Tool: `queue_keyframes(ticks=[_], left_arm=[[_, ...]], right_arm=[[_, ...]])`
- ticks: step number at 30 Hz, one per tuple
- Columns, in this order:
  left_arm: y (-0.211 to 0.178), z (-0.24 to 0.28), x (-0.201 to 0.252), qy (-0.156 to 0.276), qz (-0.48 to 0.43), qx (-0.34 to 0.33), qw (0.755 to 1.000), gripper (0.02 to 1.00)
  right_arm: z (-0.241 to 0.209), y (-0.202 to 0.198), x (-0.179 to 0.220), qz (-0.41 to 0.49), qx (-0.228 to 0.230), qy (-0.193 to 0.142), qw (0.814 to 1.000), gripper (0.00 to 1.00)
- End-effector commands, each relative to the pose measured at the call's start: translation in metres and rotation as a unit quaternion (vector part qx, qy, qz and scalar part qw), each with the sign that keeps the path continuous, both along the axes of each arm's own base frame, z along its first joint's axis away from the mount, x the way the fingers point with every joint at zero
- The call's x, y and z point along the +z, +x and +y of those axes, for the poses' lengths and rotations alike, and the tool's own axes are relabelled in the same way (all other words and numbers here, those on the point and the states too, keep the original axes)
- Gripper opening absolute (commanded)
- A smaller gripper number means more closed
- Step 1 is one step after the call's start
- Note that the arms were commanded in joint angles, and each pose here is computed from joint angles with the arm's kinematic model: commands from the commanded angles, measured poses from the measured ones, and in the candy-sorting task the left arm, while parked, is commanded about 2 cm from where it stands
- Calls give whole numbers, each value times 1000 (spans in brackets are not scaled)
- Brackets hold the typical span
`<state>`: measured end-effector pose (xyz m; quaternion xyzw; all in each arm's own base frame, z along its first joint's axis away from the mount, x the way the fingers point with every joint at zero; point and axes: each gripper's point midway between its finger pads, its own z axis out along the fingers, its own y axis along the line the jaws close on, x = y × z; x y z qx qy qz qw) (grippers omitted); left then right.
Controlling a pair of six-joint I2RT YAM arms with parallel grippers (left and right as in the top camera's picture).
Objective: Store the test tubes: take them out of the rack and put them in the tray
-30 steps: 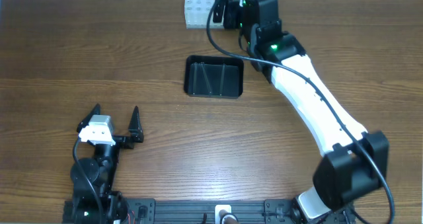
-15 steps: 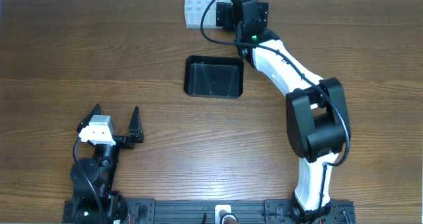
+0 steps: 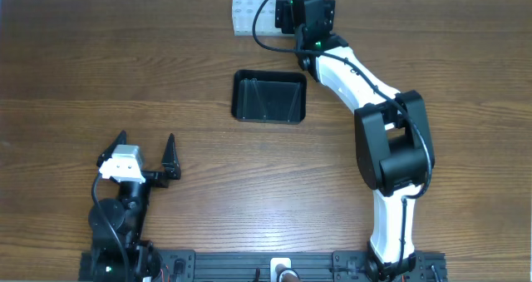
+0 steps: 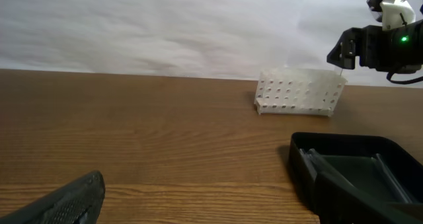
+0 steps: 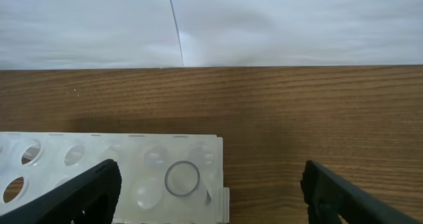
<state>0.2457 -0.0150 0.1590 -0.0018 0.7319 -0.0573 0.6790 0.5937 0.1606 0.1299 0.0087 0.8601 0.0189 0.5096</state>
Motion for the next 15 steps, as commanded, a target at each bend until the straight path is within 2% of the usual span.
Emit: queue_keyframes(ticks=[1, 9, 15], left_arm=[[0, 0, -2, 7, 0, -3, 1000, 1000], [0, 0, -2, 7, 0, -3, 1000, 1000], [0, 0, -2, 7, 0, -3, 1000, 998]], right_arm=[[-4, 9, -2, -9, -8, -5, 1000, 836], [-3, 11, -2, -15, -5, -8, 1000, 744], [-1, 10, -6, -12, 6, -28, 1000, 717]])
